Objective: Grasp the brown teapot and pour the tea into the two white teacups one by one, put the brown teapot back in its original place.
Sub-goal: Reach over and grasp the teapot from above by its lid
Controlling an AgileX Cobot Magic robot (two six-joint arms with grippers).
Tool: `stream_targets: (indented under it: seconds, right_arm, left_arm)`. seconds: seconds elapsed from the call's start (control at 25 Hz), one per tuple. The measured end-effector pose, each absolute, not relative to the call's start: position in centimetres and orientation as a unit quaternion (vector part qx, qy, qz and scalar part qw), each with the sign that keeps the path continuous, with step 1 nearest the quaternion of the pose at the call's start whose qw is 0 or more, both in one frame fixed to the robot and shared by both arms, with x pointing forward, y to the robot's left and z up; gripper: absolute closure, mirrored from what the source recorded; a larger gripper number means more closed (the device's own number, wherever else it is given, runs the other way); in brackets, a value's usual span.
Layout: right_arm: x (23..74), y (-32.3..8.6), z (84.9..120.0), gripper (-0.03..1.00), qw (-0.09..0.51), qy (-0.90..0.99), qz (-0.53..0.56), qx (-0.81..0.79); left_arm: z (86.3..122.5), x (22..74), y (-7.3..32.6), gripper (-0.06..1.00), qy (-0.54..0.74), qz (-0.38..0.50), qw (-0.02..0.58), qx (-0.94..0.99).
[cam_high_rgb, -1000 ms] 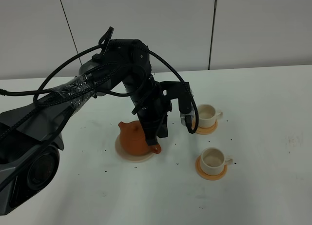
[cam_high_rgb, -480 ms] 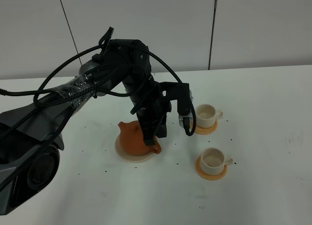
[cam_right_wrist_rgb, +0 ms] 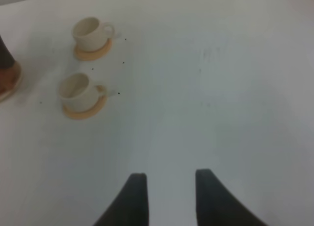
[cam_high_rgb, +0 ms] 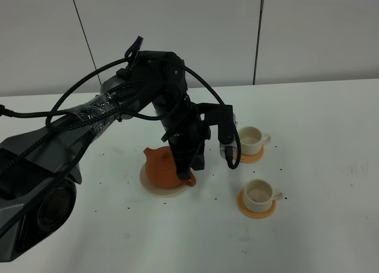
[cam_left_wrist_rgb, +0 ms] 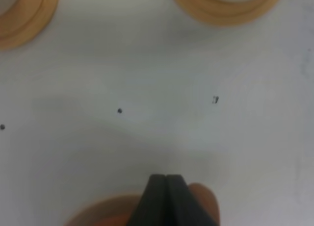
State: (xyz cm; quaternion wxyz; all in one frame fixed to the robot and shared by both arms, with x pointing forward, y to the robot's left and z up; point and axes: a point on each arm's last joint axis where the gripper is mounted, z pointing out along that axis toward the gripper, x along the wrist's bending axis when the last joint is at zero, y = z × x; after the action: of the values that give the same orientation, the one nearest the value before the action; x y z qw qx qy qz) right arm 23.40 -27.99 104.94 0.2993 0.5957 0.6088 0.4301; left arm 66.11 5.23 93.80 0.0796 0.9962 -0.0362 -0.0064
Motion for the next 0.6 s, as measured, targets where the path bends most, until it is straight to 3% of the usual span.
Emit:
stream_targets:
  seconds: [0.6]
  right_arm:
    - [23.4,-27.99,104.94,0.73,0.3,0.609,0.43,0.595]
  left_arm:
    - [93.71,65.89,4.98,0.92,-0.044,-0.002,0.067,0.997]
